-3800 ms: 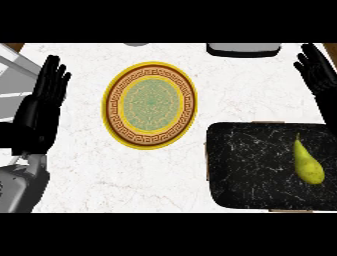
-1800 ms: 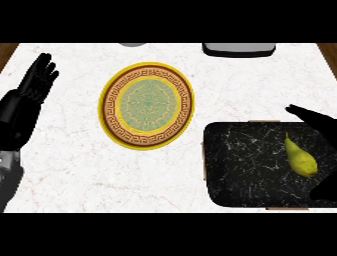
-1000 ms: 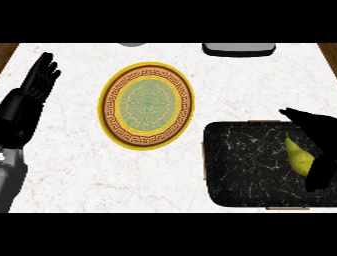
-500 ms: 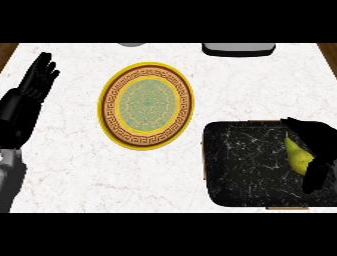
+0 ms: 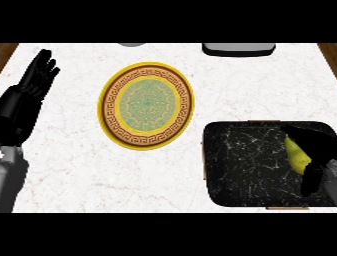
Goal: Pick the pear from the tray and place it in the plate
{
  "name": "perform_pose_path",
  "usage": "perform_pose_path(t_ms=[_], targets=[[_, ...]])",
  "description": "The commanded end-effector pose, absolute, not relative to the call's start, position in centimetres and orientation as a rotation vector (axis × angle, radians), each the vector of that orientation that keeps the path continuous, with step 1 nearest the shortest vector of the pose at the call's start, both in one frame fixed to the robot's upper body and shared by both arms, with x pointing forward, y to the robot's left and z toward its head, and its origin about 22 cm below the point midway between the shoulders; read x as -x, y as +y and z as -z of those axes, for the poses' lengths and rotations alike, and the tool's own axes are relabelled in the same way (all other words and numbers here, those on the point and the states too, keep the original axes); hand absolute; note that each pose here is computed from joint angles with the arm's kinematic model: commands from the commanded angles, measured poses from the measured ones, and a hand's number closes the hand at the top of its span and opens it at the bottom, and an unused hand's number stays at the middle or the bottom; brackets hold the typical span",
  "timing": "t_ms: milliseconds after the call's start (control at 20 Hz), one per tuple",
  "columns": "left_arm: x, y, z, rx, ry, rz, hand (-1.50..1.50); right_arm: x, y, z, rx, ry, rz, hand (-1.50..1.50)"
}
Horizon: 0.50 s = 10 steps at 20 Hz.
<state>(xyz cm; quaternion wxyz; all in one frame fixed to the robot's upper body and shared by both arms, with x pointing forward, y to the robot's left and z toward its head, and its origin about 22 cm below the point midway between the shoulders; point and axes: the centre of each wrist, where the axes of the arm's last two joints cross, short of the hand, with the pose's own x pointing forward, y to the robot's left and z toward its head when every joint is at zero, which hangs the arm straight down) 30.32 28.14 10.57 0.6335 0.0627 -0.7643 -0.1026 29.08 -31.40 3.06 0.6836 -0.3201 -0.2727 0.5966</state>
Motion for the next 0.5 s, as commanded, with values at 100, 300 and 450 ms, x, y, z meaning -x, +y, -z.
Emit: perform_pose_path(t_ms=[100, 300, 450], targets=[[-30.5, 28.7, -10.1, -0.124, -1.731, 0.219, 0.00, -30.0, -32.0, -1.3, 0.756, -0.547, -1.396, -1.50], [-30.2, 28.4, -10.0, -0.139, -1.750, 0.230, 0.00, -29.7, -29.6, -0.9, 0.848, -0.859, -1.330, 1.50], [-30.1, 29.3, -10.6, -0.160, -1.744, 0.216, 0.00, -26.7, -28.8, 0.6, 0.945, -0.788, -1.135, 1.50]])
